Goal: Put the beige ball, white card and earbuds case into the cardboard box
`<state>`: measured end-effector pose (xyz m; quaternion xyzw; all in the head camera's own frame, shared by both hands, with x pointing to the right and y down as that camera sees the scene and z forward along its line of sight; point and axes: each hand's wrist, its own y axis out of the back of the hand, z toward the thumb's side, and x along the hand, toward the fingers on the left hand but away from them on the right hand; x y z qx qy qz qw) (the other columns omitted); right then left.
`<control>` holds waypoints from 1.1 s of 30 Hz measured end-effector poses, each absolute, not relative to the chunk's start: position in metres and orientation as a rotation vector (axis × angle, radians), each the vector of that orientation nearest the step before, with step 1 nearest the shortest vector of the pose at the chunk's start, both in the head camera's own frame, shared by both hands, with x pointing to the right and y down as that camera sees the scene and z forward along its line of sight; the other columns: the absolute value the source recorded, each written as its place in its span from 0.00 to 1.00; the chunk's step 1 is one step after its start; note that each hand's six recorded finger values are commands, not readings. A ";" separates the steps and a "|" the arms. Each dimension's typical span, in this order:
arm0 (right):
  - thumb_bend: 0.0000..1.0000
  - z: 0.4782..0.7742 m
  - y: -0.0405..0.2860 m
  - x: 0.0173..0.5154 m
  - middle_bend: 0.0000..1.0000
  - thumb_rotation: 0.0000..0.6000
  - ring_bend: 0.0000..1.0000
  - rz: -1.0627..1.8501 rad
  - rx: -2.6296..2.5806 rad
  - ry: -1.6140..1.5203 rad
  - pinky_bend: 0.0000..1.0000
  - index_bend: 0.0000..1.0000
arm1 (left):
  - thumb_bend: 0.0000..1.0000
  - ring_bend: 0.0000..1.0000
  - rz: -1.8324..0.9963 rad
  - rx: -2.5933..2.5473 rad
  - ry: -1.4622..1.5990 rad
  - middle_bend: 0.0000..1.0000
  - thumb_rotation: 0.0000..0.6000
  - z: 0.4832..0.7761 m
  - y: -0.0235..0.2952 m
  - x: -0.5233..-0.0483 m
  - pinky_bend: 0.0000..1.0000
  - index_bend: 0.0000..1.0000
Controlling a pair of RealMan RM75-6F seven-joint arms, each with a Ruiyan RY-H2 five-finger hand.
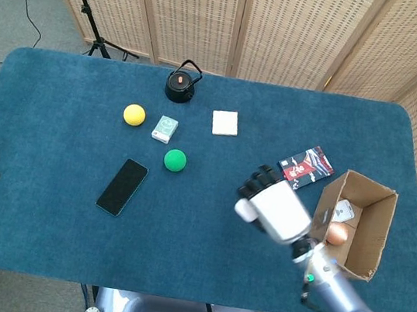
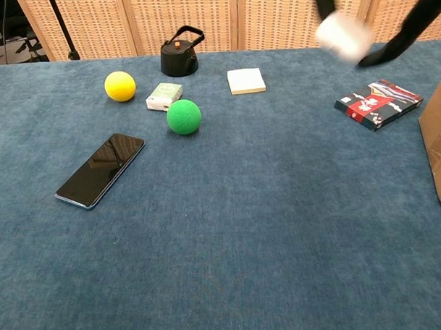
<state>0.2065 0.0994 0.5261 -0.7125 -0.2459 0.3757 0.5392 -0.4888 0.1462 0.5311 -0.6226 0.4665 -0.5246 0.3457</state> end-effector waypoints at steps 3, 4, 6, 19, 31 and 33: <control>0.33 0.517 0.078 0.247 0.48 1.00 0.33 0.980 -1.609 -0.601 0.22 0.54 | 0.00 0.00 -1.361 -1.613 1.210 0.00 1.00 0.530 0.147 -0.488 0.00 0.00; 0.33 0.517 0.073 0.262 0.48 1.00 0.33 1.013 -1.581 -0.603 0.22 0.54 | 0.00 0.00 -1.362 -1.612 1.209 0.00 1.00 0.531 0.147 -0.488 0.00 0.00; 0.34 0.520 0.067 0.283 0.48 1.00 0.33 1.061 -1.538 -0.598 0.22 0.54 | 0.00 0.00 -1.365 -1.608 1.203 0.00 1.00 0.531 0.147 -0.488 0.00 0.00; 0.34 0.550 0.066 0.387 0.48 1.00 0.34 1.278 -1.462 -0.544 0.22 0.54 | 0.00 0.00 -1.373 -1.589 1.203 0.00 1.00 0.532 0.146 -0.487 0.00 0.00; 0.34 0.575 0.091 0.396 0.48 1.00 0.34 1.280 -1.510 -0.499 0.22 0.54 | 0.00 0.00 -1.377 -1.591 1.203 0.00 1.00 0.533 0.146 -0.488 0.00 0.00; 0.33 0.579 0.092 0.397 0.46 1.00 0.34 1.289 -1.511 -0.491 0.22 0.53 | 0.00 0.00 -1.377 -1.590 1.204 0.00 1.00 0.533 0.146 -0.488 0.00 0.00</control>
